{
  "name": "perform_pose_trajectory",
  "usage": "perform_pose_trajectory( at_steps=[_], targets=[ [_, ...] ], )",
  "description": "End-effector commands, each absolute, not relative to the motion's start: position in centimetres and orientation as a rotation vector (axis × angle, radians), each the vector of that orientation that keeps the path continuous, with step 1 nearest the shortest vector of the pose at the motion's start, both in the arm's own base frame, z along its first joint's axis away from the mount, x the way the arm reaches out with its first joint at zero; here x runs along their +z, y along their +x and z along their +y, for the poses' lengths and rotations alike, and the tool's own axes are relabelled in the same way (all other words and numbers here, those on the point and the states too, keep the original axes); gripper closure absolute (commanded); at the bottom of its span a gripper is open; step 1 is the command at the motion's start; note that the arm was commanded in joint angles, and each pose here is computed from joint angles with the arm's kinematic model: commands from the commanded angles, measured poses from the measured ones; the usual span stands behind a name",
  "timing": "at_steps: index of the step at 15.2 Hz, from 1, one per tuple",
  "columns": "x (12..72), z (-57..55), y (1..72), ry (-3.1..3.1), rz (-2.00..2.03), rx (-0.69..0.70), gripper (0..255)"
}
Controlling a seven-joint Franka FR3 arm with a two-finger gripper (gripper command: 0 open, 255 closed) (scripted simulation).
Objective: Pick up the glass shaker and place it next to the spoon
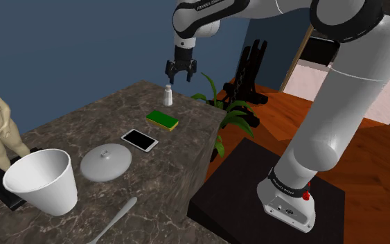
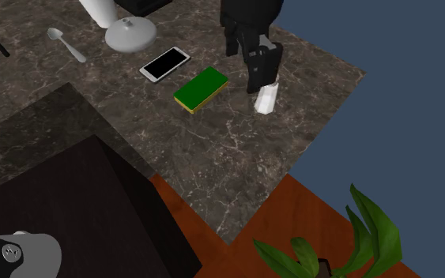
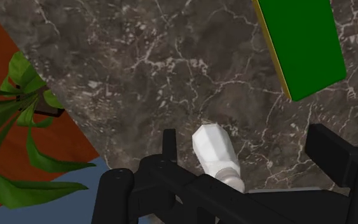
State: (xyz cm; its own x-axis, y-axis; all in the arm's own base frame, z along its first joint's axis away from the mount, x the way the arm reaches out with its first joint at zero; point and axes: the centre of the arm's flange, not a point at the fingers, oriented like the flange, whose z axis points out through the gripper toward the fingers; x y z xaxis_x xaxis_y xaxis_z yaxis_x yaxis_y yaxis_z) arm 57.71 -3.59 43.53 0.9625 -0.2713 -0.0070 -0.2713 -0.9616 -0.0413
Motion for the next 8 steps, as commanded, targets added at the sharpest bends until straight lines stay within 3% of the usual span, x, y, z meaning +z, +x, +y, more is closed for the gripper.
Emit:
perform_pose_trajectory(
  at_steps=[1, 8],
  targets=[
    [42.4, -4.2, 60.0, -3.059, 0.440, -0.010, 0],
    [39.2, -5.3, 65.6, -3.031, 0.474, -0.037, 0]
  ],
)
